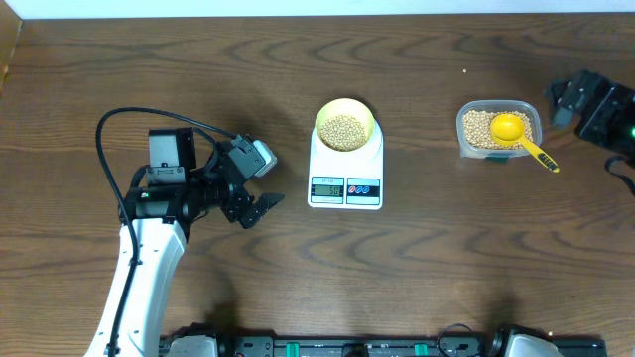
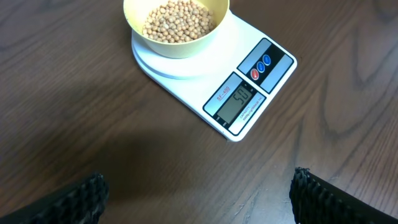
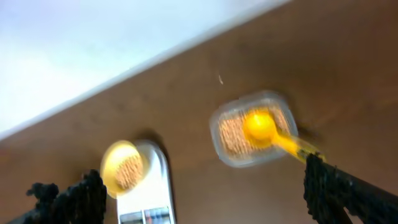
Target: Scoop item into bowl and weigh 50g on scale
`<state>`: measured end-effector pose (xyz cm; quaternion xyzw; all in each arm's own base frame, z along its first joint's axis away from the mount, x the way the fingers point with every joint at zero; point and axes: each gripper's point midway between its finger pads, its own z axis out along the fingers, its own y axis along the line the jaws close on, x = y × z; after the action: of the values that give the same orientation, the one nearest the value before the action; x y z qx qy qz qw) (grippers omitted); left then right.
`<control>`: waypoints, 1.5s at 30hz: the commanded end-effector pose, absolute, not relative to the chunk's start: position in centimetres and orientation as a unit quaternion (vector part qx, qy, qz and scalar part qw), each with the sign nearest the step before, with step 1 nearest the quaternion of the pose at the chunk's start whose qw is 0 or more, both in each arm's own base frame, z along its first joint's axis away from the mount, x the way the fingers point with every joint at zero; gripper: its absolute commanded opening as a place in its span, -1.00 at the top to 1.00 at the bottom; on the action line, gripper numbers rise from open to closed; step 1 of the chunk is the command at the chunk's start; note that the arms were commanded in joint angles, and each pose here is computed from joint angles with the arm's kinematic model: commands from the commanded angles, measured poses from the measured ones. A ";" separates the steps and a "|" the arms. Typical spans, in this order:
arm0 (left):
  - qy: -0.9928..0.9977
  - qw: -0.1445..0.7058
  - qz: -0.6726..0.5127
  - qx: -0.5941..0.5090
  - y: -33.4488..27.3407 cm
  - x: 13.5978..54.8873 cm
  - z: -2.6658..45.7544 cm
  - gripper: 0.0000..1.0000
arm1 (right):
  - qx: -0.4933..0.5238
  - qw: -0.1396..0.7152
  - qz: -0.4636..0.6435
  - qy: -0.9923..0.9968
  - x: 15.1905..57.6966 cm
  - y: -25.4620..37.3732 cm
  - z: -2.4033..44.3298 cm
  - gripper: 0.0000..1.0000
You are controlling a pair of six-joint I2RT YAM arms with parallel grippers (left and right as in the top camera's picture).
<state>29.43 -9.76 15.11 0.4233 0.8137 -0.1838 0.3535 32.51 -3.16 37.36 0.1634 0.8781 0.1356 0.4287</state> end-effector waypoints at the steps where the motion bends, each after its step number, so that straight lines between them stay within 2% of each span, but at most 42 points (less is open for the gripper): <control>1: 0.811 0.358 -0.189 0.423 -9.9 29.2 15.3 -0.90 | 0.116 0.472 0.132 0.864 31.5 -2.3 39.9 -0.98; 3: 0.811 0.358 -0.189 0.423 -9.9 29.2 15.3 -0.90 | 0.079 0.496 0.102 0.859 30.4 -2.2 41.0 -0.99; 9: 0.811 0.358 -0.189 0.423 -9.9 29.2 15.3 -0.90 | 0.084 0.536 0.044 0.839 28.0 -3.4 42.9 -0.99; 14: 0.811 0.358 -0.189 0.423 -9.9 29.2 15.3 -0.90 | 0.037 0.573 -0.004 0.819 28.4 -2.9 41.7 -0.99; 18: 0.811 0.358 -0.189 0.423 -9.9 29.2 15.3 -0.90 | 0.049 0.622 -0.040 0.780 28.2 -3.7 40.3 -0.98; 30: 0.811 0.358 -0.189 0.423 -9.9 29.2 15.3 -0.90 | -0.029 0.708 -0.020 0.705 25.3 -0.5 32.4 -0.99; 45: 0.811 0.358 -0.190 0.422 -9.9 29.2 15.3 -0.90 | -0.050 0.721 0.000 0.691 24.5 1.2 22.5 -0.98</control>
<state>29.42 -9.77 15.10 0.4233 0.8137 -0.1840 0.3534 24.44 1.38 24.00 -0.0504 0.6907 0.0089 0.7213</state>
